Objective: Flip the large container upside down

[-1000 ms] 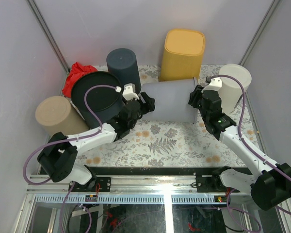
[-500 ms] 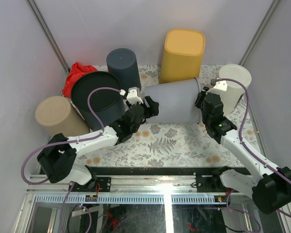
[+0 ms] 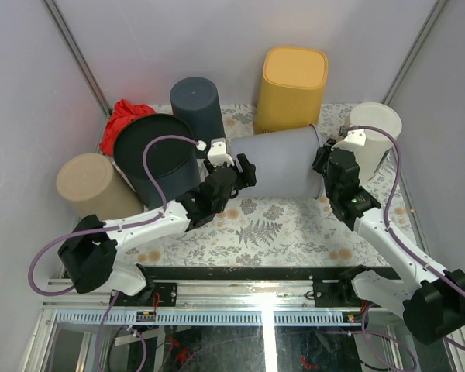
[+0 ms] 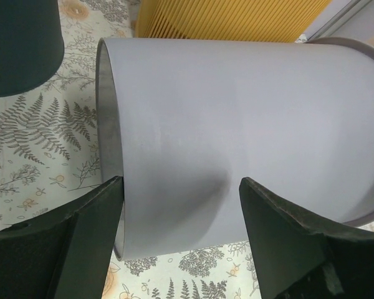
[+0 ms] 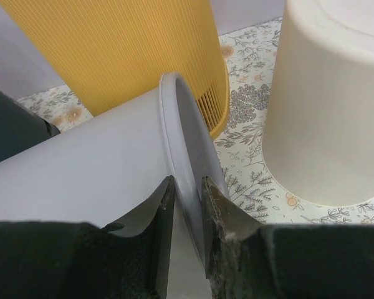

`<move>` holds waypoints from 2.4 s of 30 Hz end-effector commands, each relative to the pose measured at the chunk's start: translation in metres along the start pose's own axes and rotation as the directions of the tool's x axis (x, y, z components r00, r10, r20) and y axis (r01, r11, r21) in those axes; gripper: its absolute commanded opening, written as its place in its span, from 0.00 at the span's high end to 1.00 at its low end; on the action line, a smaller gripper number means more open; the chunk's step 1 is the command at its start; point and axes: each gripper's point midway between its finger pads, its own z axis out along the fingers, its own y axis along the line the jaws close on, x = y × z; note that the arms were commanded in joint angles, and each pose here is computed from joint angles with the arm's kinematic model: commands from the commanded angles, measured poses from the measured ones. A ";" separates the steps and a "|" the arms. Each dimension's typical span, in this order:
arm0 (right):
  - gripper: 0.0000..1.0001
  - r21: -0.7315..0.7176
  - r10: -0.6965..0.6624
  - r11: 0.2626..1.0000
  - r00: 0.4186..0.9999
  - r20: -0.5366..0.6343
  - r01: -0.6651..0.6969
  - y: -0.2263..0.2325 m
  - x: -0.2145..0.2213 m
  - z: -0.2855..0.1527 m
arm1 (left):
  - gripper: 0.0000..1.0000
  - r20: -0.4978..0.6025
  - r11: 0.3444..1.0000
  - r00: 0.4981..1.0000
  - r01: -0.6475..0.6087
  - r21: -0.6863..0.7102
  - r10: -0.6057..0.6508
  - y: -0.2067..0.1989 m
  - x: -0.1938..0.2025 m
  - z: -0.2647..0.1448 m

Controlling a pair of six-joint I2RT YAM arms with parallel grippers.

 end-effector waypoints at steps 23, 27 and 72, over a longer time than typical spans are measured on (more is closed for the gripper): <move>1.00 -0.297 0.253 0.903 0.944 -0.211 -0.309 0.050 0.059 -0.036 | 0.29 0.159 0.957 0.986 -0.003 0.290 -0.045 -0.130 -0.100 -0.064; 1.00 -0.297 0.292 0.887 0.928 -0.232 -0.354 0.048 0.076 -0.038 | 0.29 0.153 0.958 0.988 -0.010 0.287 -0.036 -0.130 -0.094 -0.062; 0.02 -0.118 0.104 0.984 0.972 -0.211 -0.131 0.005 0.103 -0.018 | 0.27 0.150 0.974 0.989 -0.031 0.226 -0.004 -0.040 -0.079 -0.120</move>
